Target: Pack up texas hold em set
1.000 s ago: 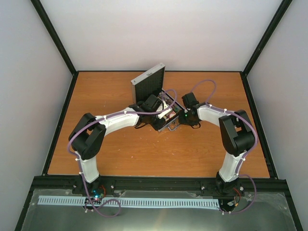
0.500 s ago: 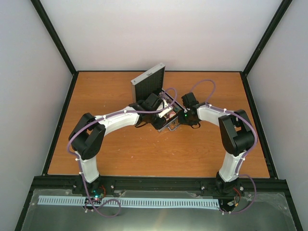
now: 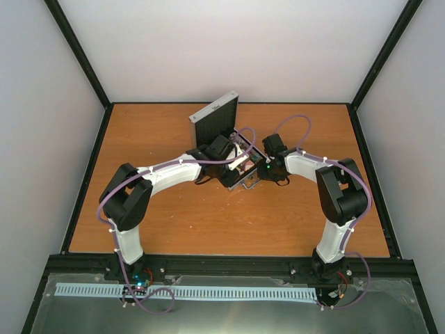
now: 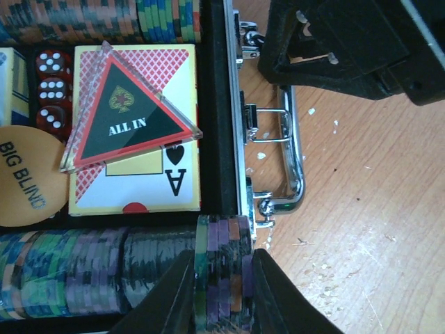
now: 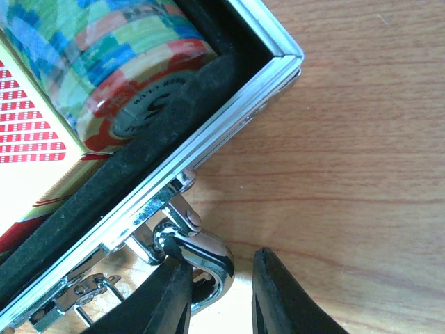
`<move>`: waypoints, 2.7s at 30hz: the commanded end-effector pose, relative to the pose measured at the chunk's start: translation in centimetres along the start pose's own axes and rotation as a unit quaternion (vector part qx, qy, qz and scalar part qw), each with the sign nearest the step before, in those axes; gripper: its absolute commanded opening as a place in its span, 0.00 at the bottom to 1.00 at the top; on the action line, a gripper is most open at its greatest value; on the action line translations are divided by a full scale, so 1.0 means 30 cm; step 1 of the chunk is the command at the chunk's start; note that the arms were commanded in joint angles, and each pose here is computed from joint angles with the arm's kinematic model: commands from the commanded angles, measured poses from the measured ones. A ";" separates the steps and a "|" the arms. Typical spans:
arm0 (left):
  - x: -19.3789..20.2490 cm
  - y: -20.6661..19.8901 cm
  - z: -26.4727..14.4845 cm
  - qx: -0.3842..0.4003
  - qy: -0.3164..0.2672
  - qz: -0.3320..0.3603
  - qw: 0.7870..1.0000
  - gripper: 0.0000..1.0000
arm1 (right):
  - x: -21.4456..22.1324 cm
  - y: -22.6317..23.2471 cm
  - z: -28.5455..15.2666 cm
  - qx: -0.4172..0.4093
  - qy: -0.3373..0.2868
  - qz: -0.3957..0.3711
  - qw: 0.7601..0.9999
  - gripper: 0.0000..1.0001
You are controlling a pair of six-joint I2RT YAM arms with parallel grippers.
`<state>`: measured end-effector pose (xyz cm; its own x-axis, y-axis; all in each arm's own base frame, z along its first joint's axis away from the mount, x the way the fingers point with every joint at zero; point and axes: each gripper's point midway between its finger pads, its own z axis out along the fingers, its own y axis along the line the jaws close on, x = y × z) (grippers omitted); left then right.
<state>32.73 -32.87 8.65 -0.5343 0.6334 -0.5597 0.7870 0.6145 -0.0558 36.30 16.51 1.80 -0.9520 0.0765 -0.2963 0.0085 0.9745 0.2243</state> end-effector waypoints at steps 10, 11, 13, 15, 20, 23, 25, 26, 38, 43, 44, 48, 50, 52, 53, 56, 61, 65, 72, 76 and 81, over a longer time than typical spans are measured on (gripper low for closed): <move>0.035 0.026 0.037 -0.005 0.017 0.004 1.000 0.01 | 0.057 -0.079 0.052 0.046 0.030 0.004 0.998 0.26; 0.041 0.037 0.040 -0.010 0.020 0.002 1.000 0.01 | 0.057 -0.080 0.051 0.047 0.030 0.004 0.998 0.26; 0.044 0.063 0.041 -0.026 0.022 0.001 0.999 0.01 | 0.059 -0.081 0.050 0.047 0.030 0.003 0.998 0.26; 0.044 0.082 0.037 -0.041 0.021 0.003 0.999 0.01 | 0.061 -0.083 0.051 0.048 0.030 0.004 0.998 0.26; 0.053 0.115 0.030 -0.069 0.024 0.007 0.997 0.01 | 0.070 -0.091 0.057 0.051 0.033 0.004 0.998 0.26; 0.077 0.130 0.033 -0.081 0.032 0.011 0.996 0.01 | 0.070 -0.092 0.059 0.053 0.033 0.002 0.998 0.25; 0.093 0.134 0.037 -0.083 0.036 0.011 0.996 0.01 | 0.072 -0.093 0.060 0.054 0.034 0.001 0.998 0.25; 0.097 0.132 0.039 -0.081 0.038 0.010 0.996 0.01 | 0.072 -0.093 0.060 0.054 0.034 0.002 0.998 0.25; 0.228 0.130 0.114 -0.090 0.089 0.010 0.992 0.01 | 0.071 -0.097 0.061 0.056 0.033 -0.001 0.998 0.25; 0.225 0.124 0.110 -0.090 0.096 0.007 0.991 0.09 | 0.058 -0.091 0.054 0.053 0.029 -0.001 0.998 0.25; 0.212 0.118 0.104 -0.086 0.093 0.004 0.992 0.12 | 0.056 -0.090 0.053 0.053 0.028 -0.002 0.998 0.25; 0.136 0.107 0.063 -0.077 0.075 -0.009 0.994 0.31 | 0.039 -0.087 0.038 0.053 0.019 -0.004 0.998 0.25; 0.087 0.095 0.034 -0.068 0.060 -0.016 0.996 0.42 | 0.037 -0.087 0.034 0.052 0.018 -0.004 0.998 0.26; 0.032 0.083 0.001 -0.059 0.041 -0.024 0.997 0.50 | 0.038 -0.087 0.034 0.051 0.018 -0.004 0.999 0.26; 0.009 0.079 -0.014 -0.056 0.033 -0.029 0.997 0.53 | 0.038 -0.087 0.033 0.051 0.018 -0.003 0.999 0.25; -0.056 0.064 -0.061 -0.045 0.008 -0.041 0.998 0.59 | 0.037 -0.087 0.030 0.050 0.017 -0.003 0.999 0.26; -0.120 0.022 -0.098 -0.009 -0.021 -0.064 0.998 0.48 | 0.043 -0.089 0.029 0.048 0.018 -0.003 0.999 0.26; -0.093 0.018 -0.071 -0.004 -0.011 -0.072 0.997 0.22 | 0.049 -0.091 0.025 0.047 0.017 -0.001 0.999 0.26; -0.025 0.002 -0.006 0.012 0.010 -0.077 0.997 0.03 | 0.059 -0.095 0.025 0.048 0.017 0.001 0.999 0.26; 0.035 0.001 0.028 0.012 0.028 -0.085 0.996 0.01 | 0.063 -0.097 0.026 0.047 0.017 0.002 0.999 0.26; 0.122 0.010 0.074 0.002 0.054 -0.084 0.995 0.01 | 0.068 -0.098 0.029 0.047 0.019 0.002 0.999 0.26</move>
<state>32.54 -32.78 7.90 -0.6530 0.5518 -0.5188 0.7047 0.6936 -0.1493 36.30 16.47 1.76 -0.9458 0.0646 -0.3182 -0.0095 0.9741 0.2261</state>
